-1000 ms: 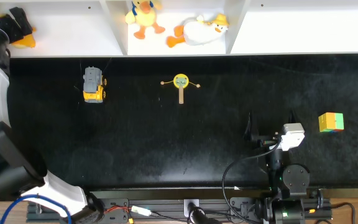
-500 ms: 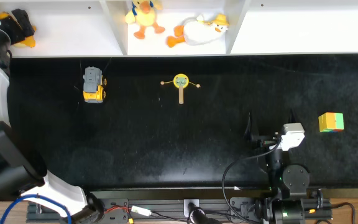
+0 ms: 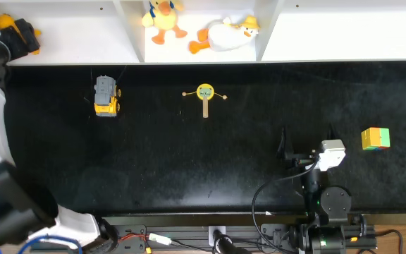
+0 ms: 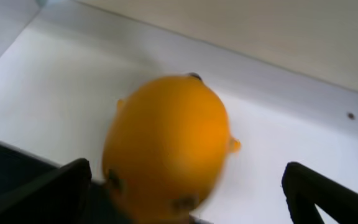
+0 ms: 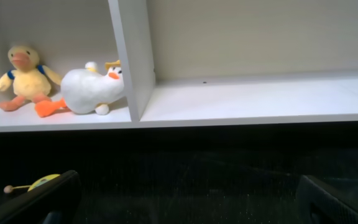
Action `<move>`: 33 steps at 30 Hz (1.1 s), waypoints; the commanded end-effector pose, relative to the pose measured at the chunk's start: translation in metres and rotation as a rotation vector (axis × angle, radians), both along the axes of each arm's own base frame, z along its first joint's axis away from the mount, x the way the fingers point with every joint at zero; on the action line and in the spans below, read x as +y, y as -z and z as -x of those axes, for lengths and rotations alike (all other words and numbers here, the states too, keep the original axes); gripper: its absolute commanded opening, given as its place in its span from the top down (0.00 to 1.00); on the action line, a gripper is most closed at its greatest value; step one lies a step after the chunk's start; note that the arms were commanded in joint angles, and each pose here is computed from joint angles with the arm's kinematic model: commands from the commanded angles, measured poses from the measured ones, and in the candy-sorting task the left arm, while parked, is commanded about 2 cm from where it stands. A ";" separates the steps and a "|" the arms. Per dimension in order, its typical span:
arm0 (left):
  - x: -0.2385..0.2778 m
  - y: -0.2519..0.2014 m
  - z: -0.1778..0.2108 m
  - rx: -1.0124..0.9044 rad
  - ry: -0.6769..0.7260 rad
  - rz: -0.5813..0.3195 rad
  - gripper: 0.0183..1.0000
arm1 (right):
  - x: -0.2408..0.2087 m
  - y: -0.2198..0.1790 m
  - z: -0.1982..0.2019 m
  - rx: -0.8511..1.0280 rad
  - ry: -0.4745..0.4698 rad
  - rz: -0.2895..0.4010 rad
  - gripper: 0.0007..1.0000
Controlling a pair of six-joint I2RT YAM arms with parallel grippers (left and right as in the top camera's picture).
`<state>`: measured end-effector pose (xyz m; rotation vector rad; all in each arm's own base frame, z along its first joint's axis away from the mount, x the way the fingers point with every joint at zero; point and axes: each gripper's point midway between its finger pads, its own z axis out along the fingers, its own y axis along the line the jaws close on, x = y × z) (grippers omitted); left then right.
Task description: Store Toys
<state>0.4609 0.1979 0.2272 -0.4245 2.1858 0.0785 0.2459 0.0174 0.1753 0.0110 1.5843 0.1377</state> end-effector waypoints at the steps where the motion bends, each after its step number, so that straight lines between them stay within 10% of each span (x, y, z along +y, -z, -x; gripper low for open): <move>1: 0.001 -0.031 0.023 0.010 -0.032 -0.066 0.00 | -0.002 0.004 0.000 0.001 0.011 0.006 0.01; 22: -0.061 -0.048 0.123 0.138 0.056 -0.014 0.00 | -0.002 0.004 0.000 0.001 0.011 0.006 0.00; 33: -0.130 0.014 0.142 0.178 0.224 0.034 0.00 | -0.002 0.004 0.000 0.001 0.011 0.006 0.00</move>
